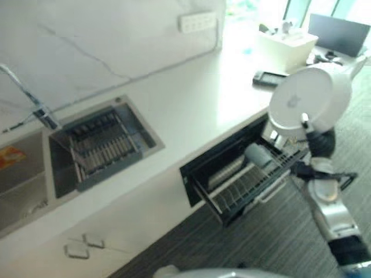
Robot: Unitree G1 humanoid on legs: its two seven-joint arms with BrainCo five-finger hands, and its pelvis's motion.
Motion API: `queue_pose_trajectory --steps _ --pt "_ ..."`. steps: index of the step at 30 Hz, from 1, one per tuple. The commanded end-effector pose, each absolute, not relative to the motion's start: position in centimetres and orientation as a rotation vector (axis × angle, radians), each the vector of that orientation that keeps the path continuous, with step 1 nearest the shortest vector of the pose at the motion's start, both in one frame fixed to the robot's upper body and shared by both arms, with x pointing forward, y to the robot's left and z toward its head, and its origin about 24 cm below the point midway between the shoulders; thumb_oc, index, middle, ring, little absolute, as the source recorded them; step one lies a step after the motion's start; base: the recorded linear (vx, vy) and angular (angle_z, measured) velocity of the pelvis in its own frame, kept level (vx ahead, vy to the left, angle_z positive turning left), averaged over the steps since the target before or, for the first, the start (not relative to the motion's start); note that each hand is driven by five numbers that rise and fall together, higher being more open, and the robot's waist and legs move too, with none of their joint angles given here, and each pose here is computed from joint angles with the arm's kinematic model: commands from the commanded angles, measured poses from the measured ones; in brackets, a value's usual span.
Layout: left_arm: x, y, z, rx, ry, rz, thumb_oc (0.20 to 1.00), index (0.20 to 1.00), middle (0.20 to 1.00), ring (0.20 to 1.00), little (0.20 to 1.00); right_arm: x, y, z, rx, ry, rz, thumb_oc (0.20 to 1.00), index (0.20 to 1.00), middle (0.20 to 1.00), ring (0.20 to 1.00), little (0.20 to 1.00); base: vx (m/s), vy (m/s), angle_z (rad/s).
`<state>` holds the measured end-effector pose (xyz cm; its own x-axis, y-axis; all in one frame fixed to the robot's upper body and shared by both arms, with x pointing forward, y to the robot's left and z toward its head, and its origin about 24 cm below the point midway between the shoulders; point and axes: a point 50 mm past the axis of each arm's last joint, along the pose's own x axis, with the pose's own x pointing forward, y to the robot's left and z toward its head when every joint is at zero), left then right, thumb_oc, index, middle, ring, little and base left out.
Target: Place the dishes in the dishwasher.
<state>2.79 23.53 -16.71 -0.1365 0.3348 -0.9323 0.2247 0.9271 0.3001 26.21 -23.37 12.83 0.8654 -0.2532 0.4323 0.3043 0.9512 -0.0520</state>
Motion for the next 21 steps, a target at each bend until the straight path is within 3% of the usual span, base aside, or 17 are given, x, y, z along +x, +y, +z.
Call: queue_pose_trajectory --steps 1,5,9,21 --pt "4.4 26.4 -15.8 0.494 1.718 0.169 1.000 1.000 1.000 1.000 1.000 25.8 -22.5 18.5 -0.042 -0.734 -0.237 0.200 0.200 0.200 0.200 0.200 -0.04 -0.174 0.12" --pt "4.7 25.0 -16.2 0.524 1.681 0.092 1.000 1.000 1.000 1.000 1.000 26.6 -21.9 16.4 -0.035 -0.631 -0.211 0.200 0.200 0.200 0.200 0.200 -0.03 -0.045 -0.24" --pt "5.7 24.1 -16.3 0.513 1.662 0.105 1.000 1.000 1.000 1.000 1.000 28.1 -19.1 14.5 -0.007 -0.544 -0.182 0.200 0.200 0.200 0.200 0.200 -0.08 0.018 -0.41" --pt "9.6 23.7 -15.5 0.430 1.566 0.202 1.000 1.000 1.000 1.000 1.000 30.0 -16.9 12.9 0.047 -0.500 -0.253 0.200 0.200 0.200 0.200 0.200 -0.12 -0.010 0.06"
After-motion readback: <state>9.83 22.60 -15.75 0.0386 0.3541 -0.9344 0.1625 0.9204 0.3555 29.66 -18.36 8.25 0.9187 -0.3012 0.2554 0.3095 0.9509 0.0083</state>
